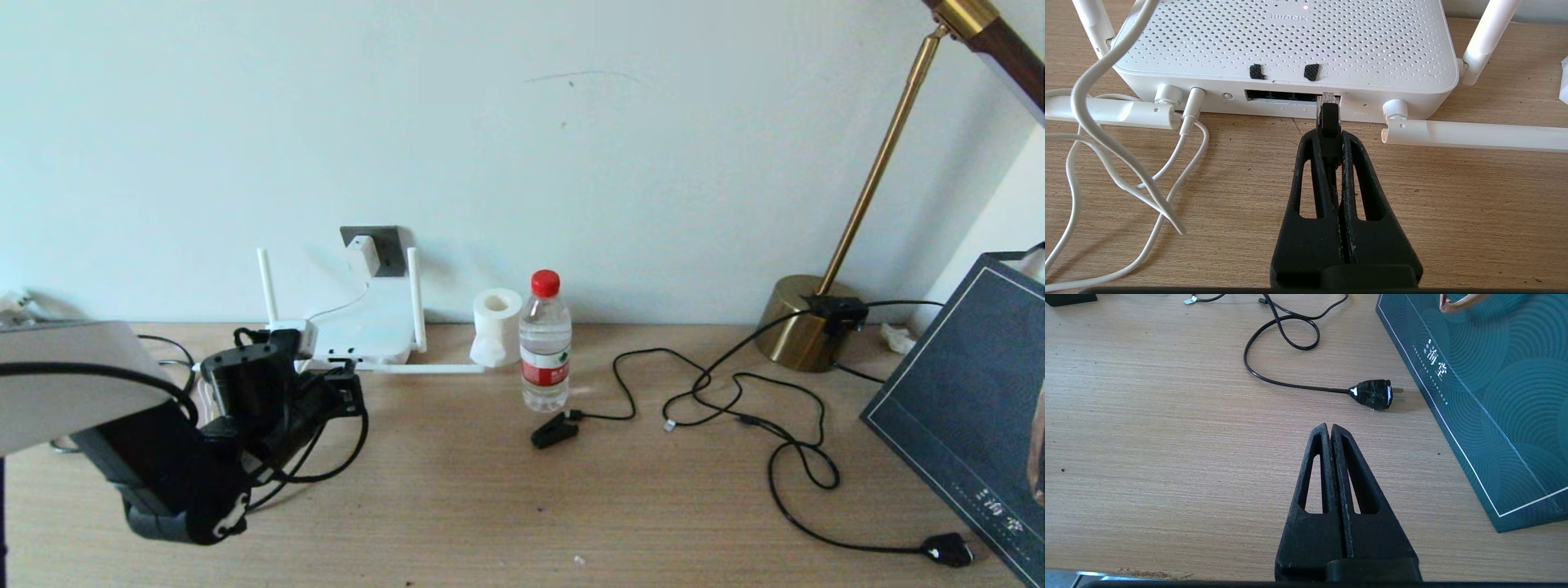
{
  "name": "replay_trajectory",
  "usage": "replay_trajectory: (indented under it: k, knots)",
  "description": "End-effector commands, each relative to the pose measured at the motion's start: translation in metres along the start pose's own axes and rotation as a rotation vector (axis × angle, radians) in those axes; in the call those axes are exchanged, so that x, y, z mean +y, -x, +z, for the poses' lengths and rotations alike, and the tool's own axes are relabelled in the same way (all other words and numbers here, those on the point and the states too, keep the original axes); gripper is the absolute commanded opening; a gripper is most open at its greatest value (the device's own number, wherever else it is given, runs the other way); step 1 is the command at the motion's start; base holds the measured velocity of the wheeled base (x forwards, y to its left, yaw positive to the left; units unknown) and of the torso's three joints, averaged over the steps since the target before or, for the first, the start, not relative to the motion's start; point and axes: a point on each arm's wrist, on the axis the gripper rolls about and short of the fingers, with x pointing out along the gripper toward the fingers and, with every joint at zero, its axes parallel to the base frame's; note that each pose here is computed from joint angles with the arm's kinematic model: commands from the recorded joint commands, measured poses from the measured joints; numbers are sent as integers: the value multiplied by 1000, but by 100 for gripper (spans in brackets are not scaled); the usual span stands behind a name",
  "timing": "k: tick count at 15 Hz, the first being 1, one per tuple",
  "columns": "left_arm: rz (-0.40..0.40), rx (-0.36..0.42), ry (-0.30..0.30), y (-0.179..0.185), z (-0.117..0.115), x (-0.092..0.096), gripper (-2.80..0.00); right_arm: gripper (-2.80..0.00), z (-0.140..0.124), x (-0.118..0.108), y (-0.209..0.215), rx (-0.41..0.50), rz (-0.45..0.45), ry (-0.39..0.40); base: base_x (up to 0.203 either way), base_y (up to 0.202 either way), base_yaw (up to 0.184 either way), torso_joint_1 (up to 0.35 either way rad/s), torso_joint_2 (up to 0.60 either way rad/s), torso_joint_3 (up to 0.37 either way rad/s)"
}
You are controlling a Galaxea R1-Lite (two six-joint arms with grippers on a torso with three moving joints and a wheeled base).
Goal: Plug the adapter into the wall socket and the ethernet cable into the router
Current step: Align cable and router interface
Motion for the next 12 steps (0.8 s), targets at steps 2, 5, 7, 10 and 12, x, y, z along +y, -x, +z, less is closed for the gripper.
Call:
replay_trajectory:
  k: [2,5,7,10,12]
  knots:
    - [1,-6,1,-2,0,0,-280,-280,0,0,0,2,1,0,0,0,0,0,0,0]
    - [1,-10,1,-3,0,0,-280,-280,0,0,0,1,0,0,0,0,0,0,0,0]
    - [1,-8,1,-4,0,0,-280,-280,0,0,0,2,2,0,0,0,0,0,0,0]
    - [1,-4,1,-4,-2,-1,-280,-280,0,0,0,2,1,0,0,0,0,0,0,0]
    - [1,-4,1,-4,-2,-1,-280,-280,0,0,0,2,1,1,0,0,0,0,0,0]
